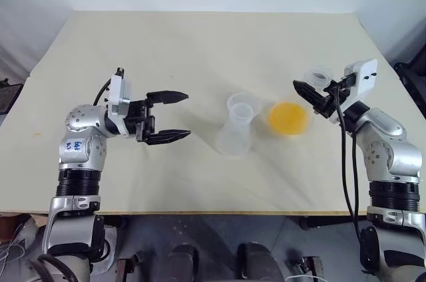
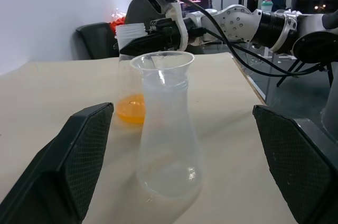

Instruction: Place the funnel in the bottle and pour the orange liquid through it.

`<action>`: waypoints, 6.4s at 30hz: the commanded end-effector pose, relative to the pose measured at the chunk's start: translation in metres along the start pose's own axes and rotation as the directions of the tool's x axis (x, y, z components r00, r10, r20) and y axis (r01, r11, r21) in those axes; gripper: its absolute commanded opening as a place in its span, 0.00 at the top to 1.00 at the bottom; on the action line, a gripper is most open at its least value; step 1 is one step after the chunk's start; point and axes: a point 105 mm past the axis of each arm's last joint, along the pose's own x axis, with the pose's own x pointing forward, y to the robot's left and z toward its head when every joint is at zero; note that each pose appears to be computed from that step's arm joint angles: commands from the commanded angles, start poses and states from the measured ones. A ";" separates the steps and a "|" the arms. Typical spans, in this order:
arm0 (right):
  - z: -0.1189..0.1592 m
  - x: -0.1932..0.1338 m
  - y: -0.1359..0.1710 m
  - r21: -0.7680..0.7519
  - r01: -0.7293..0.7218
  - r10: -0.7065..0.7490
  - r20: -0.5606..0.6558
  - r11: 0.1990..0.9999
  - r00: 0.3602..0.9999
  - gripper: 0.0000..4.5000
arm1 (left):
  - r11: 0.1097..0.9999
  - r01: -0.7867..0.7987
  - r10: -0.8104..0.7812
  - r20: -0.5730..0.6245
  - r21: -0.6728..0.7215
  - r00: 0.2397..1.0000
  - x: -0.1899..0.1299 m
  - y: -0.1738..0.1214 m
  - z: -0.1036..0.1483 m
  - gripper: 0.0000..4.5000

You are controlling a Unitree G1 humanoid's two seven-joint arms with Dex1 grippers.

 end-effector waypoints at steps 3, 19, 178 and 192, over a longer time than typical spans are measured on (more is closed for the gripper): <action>0.047 0.000 0.026 -0.140 -0.062 0.076 0.100 0.988 0.992 0.45 | 1.000 0.011 -0.012 0.023 0.029 1.000 0.008 0.002 0.006 0.00; 0.082 0.003 0.074 -0.624 -0.074 0.064 -0.038 0.778 0.997 0.45 | 1.000 -0.015 0.015 -0.017 0.007 1.000 0.026 0.021 0.014 0.00; 0.073 0.029 0.128 -0.958 0.050 0.195 -0.006 -0.284 0.981 0.45 | 0.999 0.013 -0.015 -0.061 -0.044 0.998 0.011 0.009 0.001 0.00; 0.071 0.029 0.127 -0.956 0.046 0.196 -0.012 -0.289 0.981 0.45 | 0.999 0.012 -0.015 -0.060 -0.051 0.998 0.011 0.010 0.000 0.00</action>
